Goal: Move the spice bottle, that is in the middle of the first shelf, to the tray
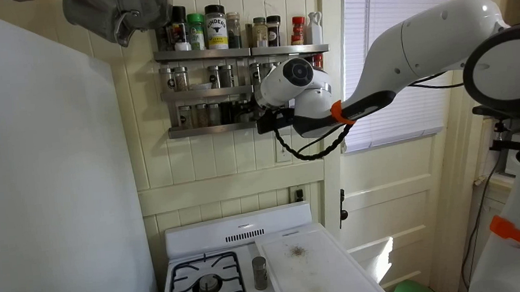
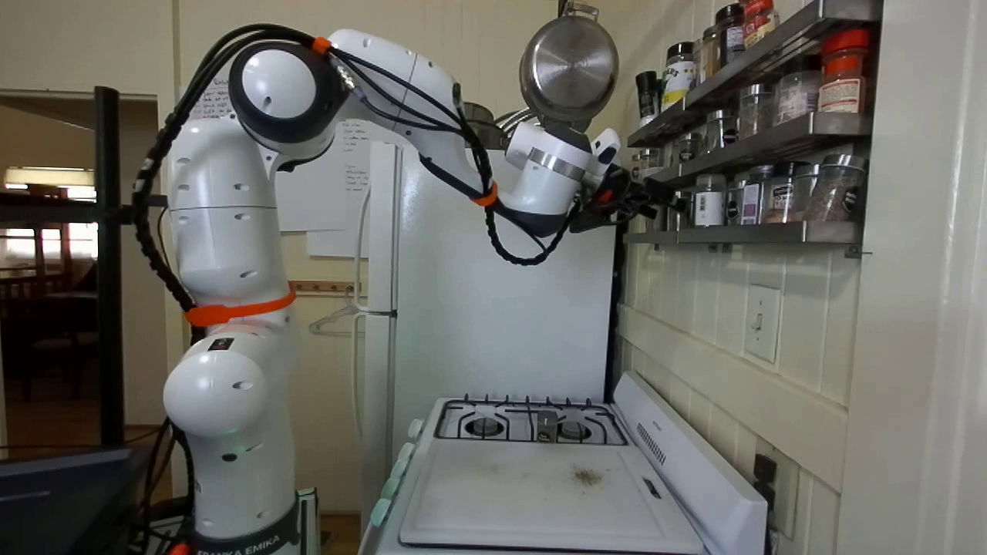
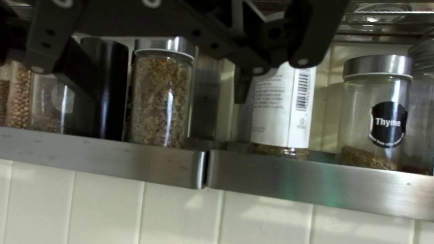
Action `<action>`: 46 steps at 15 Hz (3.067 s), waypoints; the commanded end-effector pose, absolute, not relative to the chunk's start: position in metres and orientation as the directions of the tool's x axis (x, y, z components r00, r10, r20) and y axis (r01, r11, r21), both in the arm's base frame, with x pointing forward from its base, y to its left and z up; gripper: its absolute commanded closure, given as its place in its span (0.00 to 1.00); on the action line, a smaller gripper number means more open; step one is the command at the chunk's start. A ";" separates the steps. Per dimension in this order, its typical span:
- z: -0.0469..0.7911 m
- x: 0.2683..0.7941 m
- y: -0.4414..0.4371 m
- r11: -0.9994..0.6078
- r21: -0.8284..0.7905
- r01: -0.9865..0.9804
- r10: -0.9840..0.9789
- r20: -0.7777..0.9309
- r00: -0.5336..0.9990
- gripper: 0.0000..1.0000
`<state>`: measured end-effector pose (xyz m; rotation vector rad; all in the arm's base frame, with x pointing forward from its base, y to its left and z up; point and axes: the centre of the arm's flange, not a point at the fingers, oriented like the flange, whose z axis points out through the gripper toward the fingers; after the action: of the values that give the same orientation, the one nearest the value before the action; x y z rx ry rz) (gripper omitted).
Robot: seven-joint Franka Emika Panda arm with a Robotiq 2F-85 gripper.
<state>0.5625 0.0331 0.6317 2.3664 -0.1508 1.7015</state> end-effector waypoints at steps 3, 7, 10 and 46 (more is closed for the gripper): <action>0.622 0.571 0.038 -0.962 0.074 -0.263 -0.008 0.954 0.301 0.00; 0.613 0.581 0.036 -0.955 0.063 -0.291 -0.029 0.953 0.302 0.00; 0.612 0.585 0.037 -0.952 0.058 -0.299 -0.033 0.957 0.289 0.00; 0.639 0.567 0.048 -0.942 0.045 -0.331 -0.046 0.964 0.262 0.77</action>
<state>0.5792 0.0422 0.6382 2.2996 -0.3202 1.7665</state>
